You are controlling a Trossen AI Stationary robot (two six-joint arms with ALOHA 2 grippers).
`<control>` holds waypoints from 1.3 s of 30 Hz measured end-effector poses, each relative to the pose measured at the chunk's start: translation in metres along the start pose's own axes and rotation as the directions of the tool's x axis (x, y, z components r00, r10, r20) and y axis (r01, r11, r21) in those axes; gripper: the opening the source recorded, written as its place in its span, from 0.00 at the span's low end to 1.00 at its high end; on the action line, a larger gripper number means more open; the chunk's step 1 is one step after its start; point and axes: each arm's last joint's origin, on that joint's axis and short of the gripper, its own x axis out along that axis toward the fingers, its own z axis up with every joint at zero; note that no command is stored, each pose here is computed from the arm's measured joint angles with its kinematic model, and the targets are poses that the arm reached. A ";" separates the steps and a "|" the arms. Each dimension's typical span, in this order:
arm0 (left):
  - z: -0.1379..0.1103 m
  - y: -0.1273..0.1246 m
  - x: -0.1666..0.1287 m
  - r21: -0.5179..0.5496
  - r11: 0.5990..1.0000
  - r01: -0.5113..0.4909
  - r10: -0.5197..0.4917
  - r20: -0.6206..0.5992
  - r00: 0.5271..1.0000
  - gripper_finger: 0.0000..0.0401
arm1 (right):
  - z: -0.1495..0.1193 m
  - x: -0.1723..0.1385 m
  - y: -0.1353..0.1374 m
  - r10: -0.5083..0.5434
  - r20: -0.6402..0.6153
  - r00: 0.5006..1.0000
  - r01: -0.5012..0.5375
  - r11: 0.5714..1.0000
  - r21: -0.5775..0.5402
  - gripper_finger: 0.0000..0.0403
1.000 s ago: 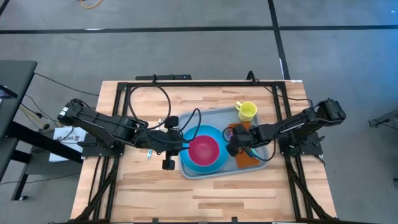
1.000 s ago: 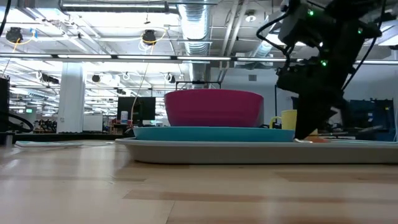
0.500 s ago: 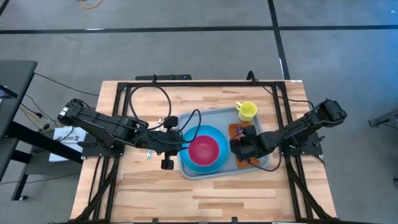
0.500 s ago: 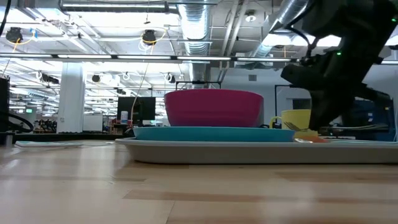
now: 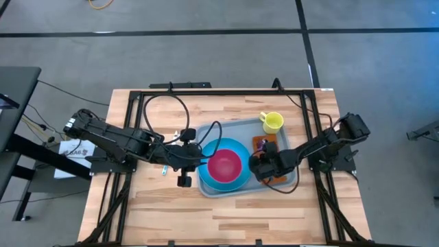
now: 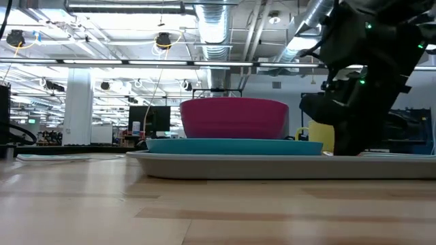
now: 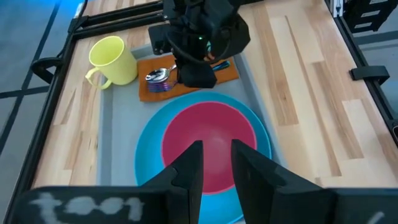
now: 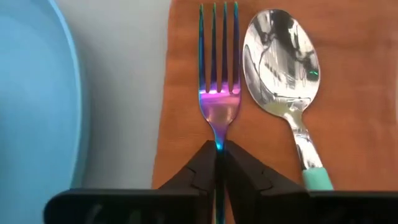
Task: Set up tray
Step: Put the blue fork on the brown napkin to the left of the green spoon, then put the green knife on the brown napkin to the left of the green spoon
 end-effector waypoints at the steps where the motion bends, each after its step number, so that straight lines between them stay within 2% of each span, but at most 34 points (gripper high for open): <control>1: 0.000 0.000 0.000 -0.003 1.000 0.000 0.000 0.000 1.000 0.18 | 0.001 0.000 0.000 0.002 -0.008 1.000 -0.002 1.000 0.002 0.07; 9: 0.000 0.000 0.000 -0.013 1.000 0.000 0.000 0.000 1.000 0.18 | 0.007 -0.009 0.001 0.047 0.004 0.999 -0.047 0.999 -0.025 0.21; 15: -0.001 0.000 0.000 -0.028 1.000 0.000 0.000 -0.006 1.000 0.18 | 0.017 -0.024 -0.002 0.100 -0.011 0.995 -0.101 0.993 -0.054 0.27; 18: -0.009 0.001 0.000 -0.067 0.998 -0.014 0.008 -0.086 0.996 0.18 | 0.026 -0.036 -0.006 0.134 -0.007 0.991 -0.135 0.990 -0.034 0.28; 21: -0.027 0.003 -0.003 -0.176 0.979 -0.107 0.061 -0.252 0.966 0.18 | 0.034 -0.050 -0.009 0.206 0.012 0.979 -0.204 0.975 -0.087 0.28; 25: -0.064 -0.001 0.007 -0.238 0.915 -0.327 0.204 -0.426 0.881 0.18 | 0.041 -0.066 -0.012 0.281 0.068 0.957 -0.269 0.951 -0.154 0.28; 27: -0.086 -0.004 0.015 -0.258 0.879 -0.401 0.241 -0.485 0.840 0.18 | 0.043 -0.073 -0.013 0.317 0.100 0.943 -0.297 0.939 -0.173 0.28; 31: -0.134 -0.012 0.040 -0.251 0.839 -0.482 0.272 -0.574 0.773 0.18 | 0.044 -0.081 -0.015 0.353 0.127 0.927 -0.319 0.920 -0.227 0.28; 34: -0.167 -0.011 0.057 -0.297 0.810 -0.506 0.229 -0.635 0.738 0.18 | 0.042 -0.082 -0.014 0.365 0.130 0.922 -0.321 0.907 -0.273 0.28; 39: -0.206 0.000 0.072 -0.330 0.753 -0.569 0.209 -0.700 0.682 0.18 | 0.041 -0.081 -0.012 0.365 0.130 0.922 -0.308 0.895 -0.322 0.28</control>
